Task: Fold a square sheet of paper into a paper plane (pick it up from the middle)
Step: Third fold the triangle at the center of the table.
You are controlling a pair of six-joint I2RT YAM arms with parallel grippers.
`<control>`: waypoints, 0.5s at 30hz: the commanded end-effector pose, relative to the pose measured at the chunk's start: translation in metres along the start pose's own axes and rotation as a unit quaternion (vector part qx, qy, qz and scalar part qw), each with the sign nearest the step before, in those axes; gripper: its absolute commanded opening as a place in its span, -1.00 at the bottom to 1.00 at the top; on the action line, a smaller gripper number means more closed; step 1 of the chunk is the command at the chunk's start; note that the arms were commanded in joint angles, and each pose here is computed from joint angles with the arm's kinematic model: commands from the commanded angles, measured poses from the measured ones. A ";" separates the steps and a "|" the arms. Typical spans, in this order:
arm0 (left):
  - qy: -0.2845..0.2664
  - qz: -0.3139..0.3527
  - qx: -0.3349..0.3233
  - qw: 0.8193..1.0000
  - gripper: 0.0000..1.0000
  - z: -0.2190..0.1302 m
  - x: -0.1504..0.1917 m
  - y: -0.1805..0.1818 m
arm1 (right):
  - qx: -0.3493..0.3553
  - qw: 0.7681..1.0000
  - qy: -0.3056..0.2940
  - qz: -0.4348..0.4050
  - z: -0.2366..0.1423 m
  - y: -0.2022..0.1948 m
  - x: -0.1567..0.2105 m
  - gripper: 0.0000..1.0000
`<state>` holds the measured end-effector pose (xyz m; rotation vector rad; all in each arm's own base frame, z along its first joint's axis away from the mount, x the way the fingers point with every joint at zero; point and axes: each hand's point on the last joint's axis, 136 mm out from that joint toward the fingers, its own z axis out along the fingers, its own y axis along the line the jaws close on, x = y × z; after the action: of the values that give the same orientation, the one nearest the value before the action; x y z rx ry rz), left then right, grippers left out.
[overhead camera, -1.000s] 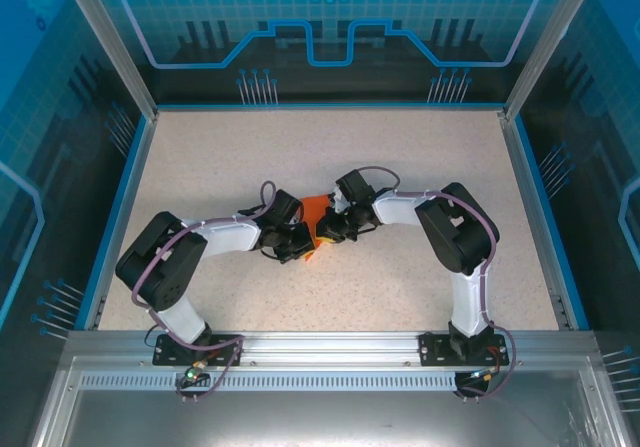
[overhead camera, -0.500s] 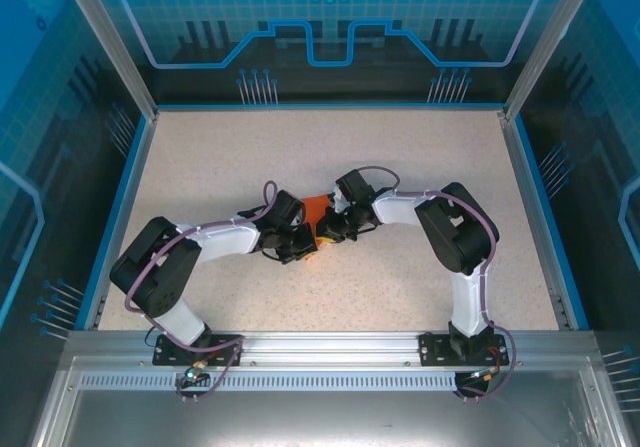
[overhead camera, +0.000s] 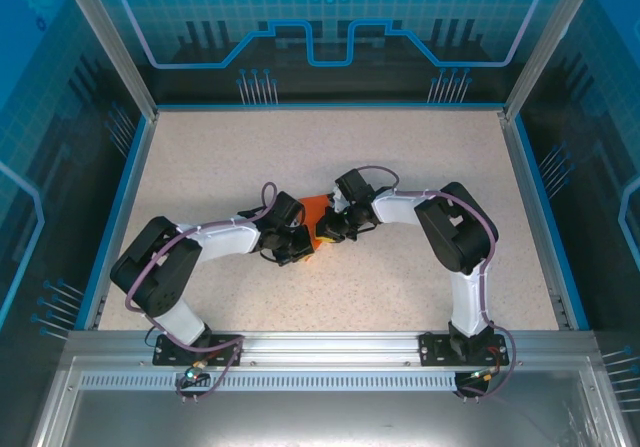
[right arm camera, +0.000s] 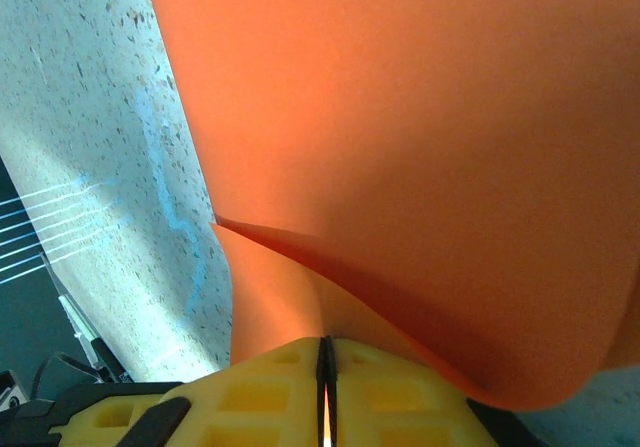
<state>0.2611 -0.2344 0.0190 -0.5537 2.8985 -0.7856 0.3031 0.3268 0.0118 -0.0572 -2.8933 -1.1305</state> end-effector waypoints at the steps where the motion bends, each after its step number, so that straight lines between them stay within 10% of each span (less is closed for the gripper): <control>1: 0.004 -0.008 -0.041 0.999 -1.00 0.004 0.006 0.021 | 0.066 0.996 0.035 0.042 0.017 -0.046 0.018 -0.76; 15: 0.012 -0.003 -0.012 1.000 -1.00 -0.001 0.011 0.013 | 0.073 0.996 0.037 0.042 0.018 -0.048 0.019 -0.76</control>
<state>0.2588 -0.2309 0.0143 -0.5617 2.8976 -0.7697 0.3031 0.3270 0.0114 -0.0601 -2.8890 -1.1221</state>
